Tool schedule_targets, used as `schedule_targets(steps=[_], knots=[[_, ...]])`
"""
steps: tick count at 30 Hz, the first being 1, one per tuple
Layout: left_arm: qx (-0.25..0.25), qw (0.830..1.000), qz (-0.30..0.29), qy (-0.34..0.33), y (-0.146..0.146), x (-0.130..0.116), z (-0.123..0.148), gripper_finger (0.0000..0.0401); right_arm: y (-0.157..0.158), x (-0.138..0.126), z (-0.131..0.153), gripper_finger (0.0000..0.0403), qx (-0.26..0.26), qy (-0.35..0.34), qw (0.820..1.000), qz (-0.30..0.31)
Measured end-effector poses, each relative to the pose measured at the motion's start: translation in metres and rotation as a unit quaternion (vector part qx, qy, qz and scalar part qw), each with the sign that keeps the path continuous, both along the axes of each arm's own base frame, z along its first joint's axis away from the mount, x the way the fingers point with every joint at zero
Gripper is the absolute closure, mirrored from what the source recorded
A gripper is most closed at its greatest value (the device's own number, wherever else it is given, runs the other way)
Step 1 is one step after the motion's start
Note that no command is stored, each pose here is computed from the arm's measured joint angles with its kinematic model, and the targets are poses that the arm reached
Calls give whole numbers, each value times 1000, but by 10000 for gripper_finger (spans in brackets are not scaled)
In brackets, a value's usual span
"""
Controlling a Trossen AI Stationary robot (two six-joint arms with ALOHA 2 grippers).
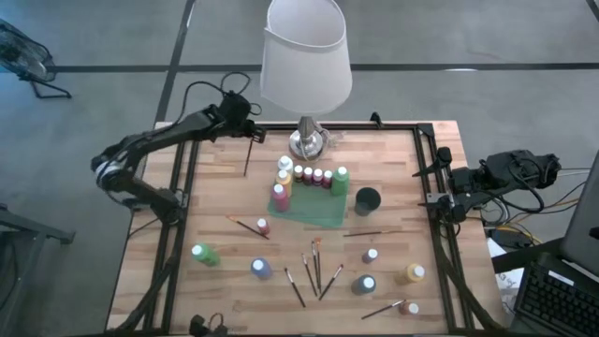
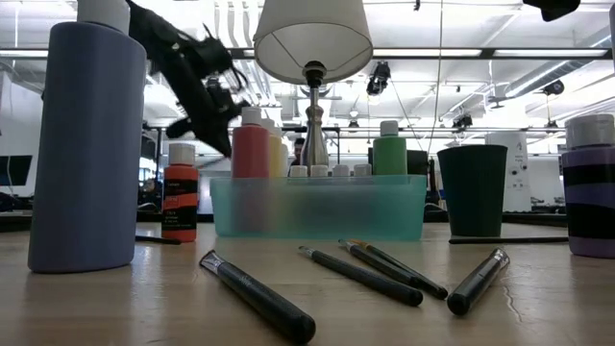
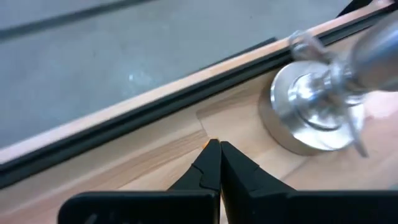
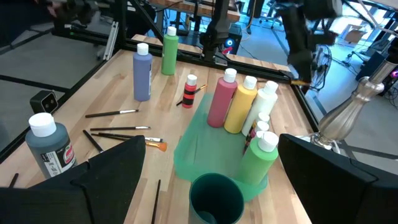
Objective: Pick & Place Paint Supplies
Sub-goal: Put the orange paint brush into the black cup
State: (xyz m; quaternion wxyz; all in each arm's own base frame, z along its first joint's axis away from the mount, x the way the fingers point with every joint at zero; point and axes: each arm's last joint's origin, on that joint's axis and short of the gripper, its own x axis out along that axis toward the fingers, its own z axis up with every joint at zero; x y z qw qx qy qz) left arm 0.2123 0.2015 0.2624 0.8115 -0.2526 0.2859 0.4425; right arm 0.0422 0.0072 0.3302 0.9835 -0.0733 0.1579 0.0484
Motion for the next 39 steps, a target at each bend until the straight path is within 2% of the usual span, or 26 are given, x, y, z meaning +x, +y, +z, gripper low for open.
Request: schedule_targets(steps=[5, 11, 17, 22, 25, 31, 36, 39], knots=[[13, 999, -21, -22, -26, -23, 22, 400, 0, 0, 0, 39, 0, 0, 1000, 0], [42, 994, -46, -95, -61, -52, 44, 400, 0, 0, 0, 39, 0, 0, 1000, 0], [75, 979, -91, -166, -89, -73, 61, 401, 0, 0, 0, 39, 0, 0, 1000, 0], [97, 964, -132, -209, -104, -81, 74, 401, 0, 0, 0, 39, 0, 0, 1000, 0], [122, 942, -187, -251, -110, -78, 84, 401, 0, 0, 0, 39, 0, 0, 1000, 0], [186, 872, -299, -339, -123, -68, 108, 401, -1, 1, 1, 39, -9, -3, 1000, -21], [266, 821, -355, -359, -137, -63, 122, 401, 1, 7, 4, 39, -31, -16, 999, -14], [304, 807, -357, -359, -144, -63, 131, 401, 3, 14, 10, 39, -13, -37, 999, -18]])
